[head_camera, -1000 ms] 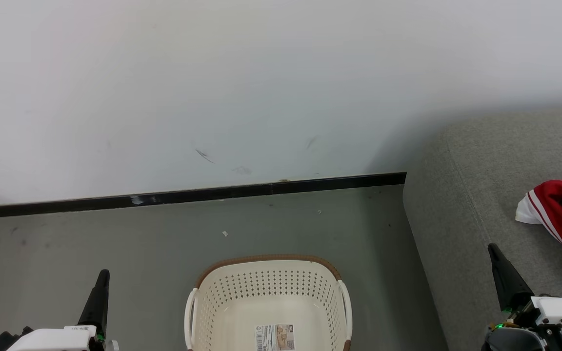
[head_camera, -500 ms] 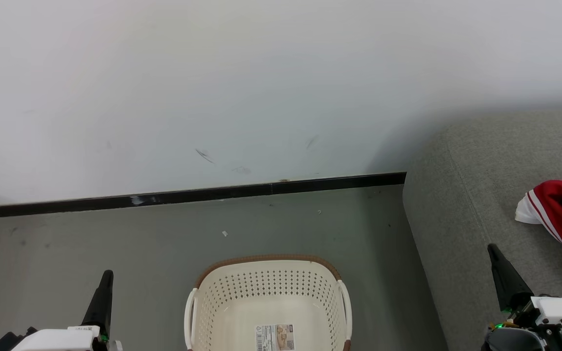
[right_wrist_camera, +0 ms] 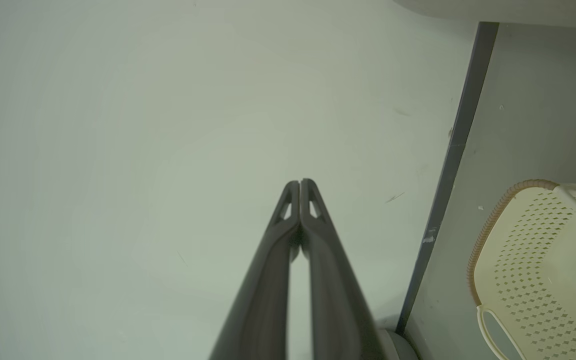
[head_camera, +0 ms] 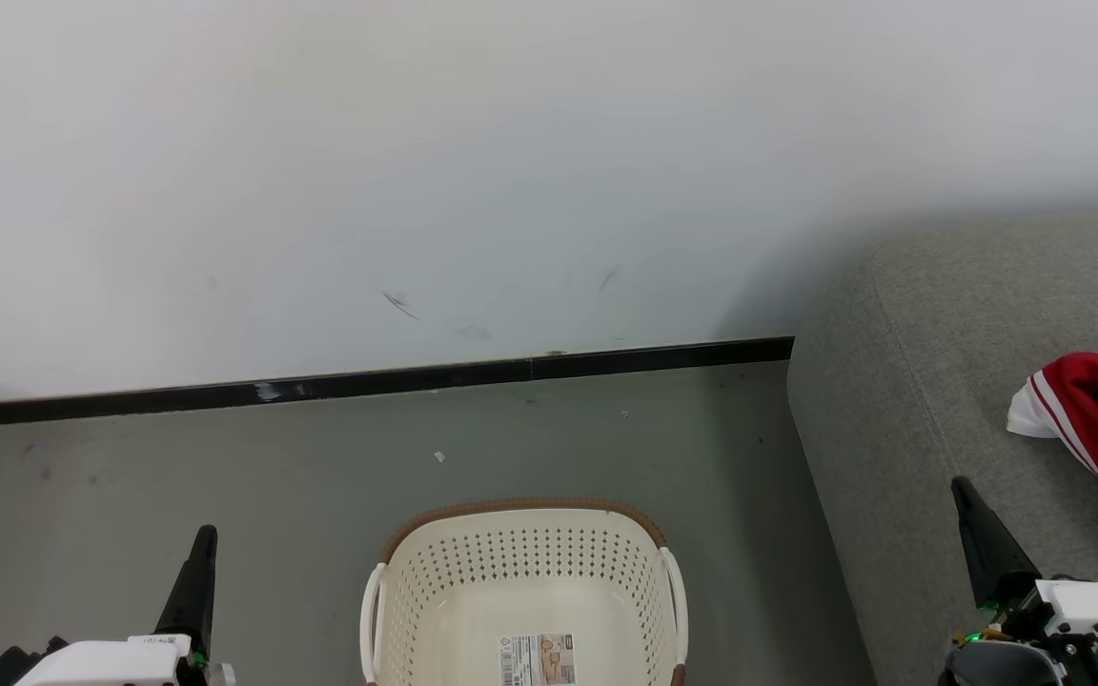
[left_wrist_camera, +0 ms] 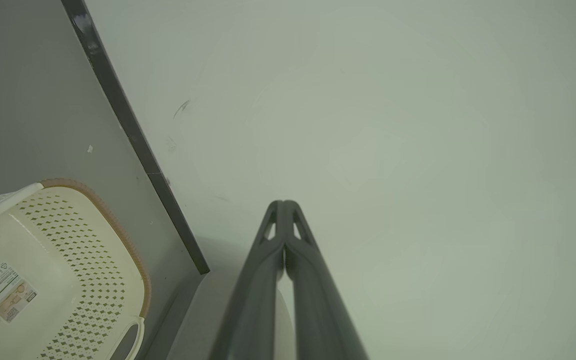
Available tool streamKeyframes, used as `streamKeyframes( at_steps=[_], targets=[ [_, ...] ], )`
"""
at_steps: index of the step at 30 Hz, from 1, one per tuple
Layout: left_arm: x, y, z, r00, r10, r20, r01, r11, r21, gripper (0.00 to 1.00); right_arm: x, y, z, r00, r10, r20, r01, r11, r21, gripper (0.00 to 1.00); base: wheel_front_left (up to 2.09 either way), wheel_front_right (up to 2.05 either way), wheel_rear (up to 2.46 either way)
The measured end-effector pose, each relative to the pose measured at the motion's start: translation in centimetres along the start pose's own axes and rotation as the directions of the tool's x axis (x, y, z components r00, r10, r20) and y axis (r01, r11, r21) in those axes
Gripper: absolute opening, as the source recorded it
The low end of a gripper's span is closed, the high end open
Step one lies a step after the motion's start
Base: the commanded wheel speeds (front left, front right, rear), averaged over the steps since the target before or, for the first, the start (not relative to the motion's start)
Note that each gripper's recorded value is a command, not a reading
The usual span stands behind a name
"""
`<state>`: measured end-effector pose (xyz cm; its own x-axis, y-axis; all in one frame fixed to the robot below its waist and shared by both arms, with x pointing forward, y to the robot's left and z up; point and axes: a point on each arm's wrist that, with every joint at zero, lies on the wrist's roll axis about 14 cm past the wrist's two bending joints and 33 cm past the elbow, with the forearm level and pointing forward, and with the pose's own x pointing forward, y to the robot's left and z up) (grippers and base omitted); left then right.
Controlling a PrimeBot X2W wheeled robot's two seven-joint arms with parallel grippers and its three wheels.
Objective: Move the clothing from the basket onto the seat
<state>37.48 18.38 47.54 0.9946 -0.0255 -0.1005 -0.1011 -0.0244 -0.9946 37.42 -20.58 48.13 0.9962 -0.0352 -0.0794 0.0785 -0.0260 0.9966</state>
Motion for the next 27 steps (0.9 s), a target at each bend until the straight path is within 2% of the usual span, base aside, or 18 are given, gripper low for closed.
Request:
streamKeyframes(
  at_steps=[27],
  targets=[
    [0.00,-0.02,0.10,1.000,-0.001,0.002,0.001,1.000,0.000,0.00,0.00,-0.04,-0.17,1.000,-0.001,-0.004,0.001,1.000,-0.001,0.00,0.00,0.00,0.00]
  ],
)
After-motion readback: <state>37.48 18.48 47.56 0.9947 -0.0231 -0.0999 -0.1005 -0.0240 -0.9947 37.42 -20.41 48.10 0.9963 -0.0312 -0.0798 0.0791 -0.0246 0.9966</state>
